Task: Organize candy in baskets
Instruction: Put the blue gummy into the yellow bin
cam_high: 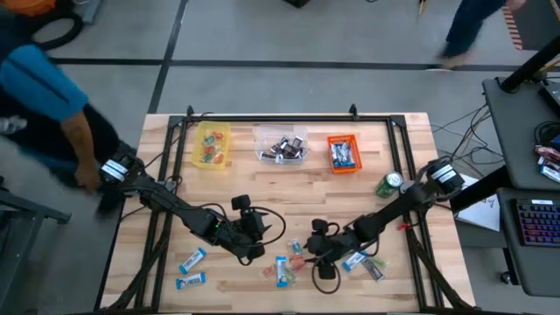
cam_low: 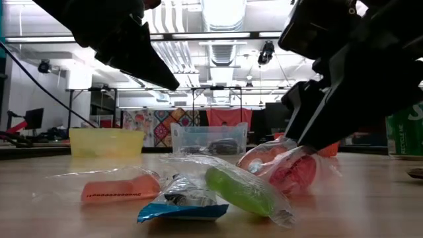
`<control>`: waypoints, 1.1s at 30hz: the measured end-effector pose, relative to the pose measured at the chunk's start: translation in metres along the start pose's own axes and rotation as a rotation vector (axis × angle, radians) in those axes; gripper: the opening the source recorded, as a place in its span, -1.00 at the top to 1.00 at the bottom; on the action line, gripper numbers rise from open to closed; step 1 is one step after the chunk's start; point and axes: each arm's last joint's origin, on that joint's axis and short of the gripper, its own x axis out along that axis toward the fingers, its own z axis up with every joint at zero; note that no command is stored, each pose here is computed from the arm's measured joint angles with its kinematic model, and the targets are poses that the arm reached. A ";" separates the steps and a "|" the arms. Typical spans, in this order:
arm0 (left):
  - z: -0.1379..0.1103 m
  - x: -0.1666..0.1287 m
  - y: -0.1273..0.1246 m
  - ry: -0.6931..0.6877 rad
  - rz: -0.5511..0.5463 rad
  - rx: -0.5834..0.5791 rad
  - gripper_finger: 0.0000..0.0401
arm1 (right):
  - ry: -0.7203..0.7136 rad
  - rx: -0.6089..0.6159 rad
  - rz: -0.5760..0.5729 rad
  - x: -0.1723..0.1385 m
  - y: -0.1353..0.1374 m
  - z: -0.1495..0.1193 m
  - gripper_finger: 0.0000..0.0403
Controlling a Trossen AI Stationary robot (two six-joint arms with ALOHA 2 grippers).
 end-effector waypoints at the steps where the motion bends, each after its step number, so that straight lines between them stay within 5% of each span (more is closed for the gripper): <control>1: 0.000 0.000 0.000 -0.001 0.000 -0.001 0.22 | -0.003 0.006 0.000 0.001 0.000 0.000 0.00; 8: 0.001 0.000 0.000 -0.012 0.003 -0.013 0.22 | -0.038 0.030 0.004 0.003 -0.003 0.004 0.17; 17: 0.001 0.000 0.000 -0.013 0.006 -0.030 0.22 | -0.037 0.010 0.000 0.003 -0.004 0.004 0.90; 25: 0.001 0.000 -0.001 -0.014 0.000 -0.021 0.22 | -0.060 -0.007 -0.015 -0.005 -0.012 0.014 0.96; 33: 0.001 -0.001 -0.007 0.013 -0.122 0.018 0.22 | -0.134 -0.071 -0.100 -0.029 -0.024 0.034 0.96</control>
